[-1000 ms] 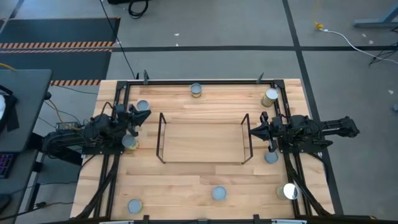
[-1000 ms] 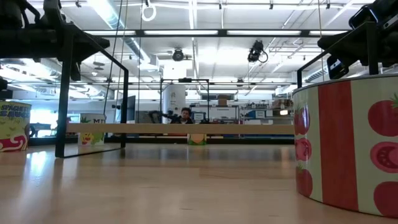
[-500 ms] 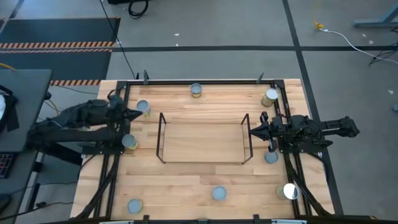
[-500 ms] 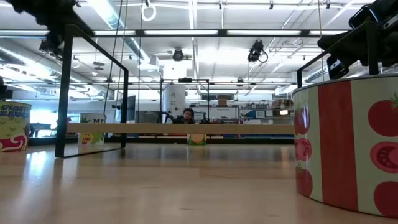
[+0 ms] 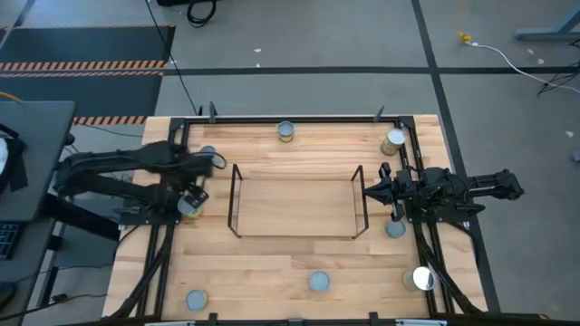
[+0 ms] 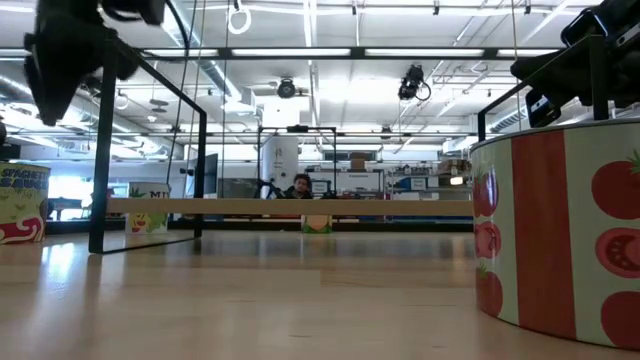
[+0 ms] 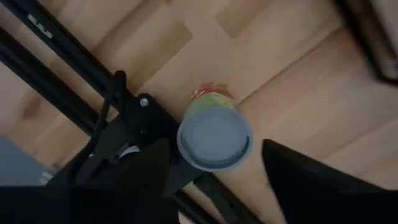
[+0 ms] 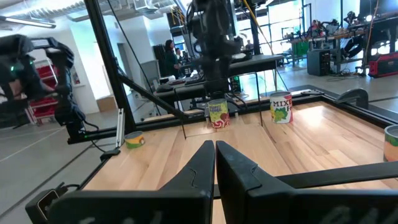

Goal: Pick and place cans onto a shelf
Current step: Put the left green can on the shelf

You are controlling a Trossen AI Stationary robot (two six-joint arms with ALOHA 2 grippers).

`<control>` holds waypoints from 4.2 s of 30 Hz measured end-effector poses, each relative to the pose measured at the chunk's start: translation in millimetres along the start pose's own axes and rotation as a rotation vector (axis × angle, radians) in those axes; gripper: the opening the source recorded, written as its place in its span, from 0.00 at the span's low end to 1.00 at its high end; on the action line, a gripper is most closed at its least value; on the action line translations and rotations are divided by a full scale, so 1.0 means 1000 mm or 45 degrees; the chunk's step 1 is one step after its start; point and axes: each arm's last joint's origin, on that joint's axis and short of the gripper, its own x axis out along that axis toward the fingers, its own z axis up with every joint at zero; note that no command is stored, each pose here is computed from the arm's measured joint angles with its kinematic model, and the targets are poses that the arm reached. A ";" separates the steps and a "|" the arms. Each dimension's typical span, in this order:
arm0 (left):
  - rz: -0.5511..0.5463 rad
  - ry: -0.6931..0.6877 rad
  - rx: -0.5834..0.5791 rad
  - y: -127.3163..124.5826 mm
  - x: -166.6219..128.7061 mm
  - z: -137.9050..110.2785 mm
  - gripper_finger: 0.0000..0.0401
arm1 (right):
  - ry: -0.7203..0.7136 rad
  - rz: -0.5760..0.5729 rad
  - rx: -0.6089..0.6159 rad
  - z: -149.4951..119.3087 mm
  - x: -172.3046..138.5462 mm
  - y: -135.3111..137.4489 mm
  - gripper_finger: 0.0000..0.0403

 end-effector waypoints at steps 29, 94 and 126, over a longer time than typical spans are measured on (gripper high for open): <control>-0.115 -0.171 0.063 0.000 -0.013 -0.029 0.92 | 0.000 0.000 0.000 0.000 0.000 0.000 0.06; 0.114 -0.116 -0.037 -0.060 0.020 -0.049 0.04 | -0.010 0.002 0.001 0.001 0.000 0.000 0.06; -0.187 -0.857 0.607 -0.117 -0.192 0.032 0.03 | -0.010 0.002 0.000 0.001 0.000 0.000 0.06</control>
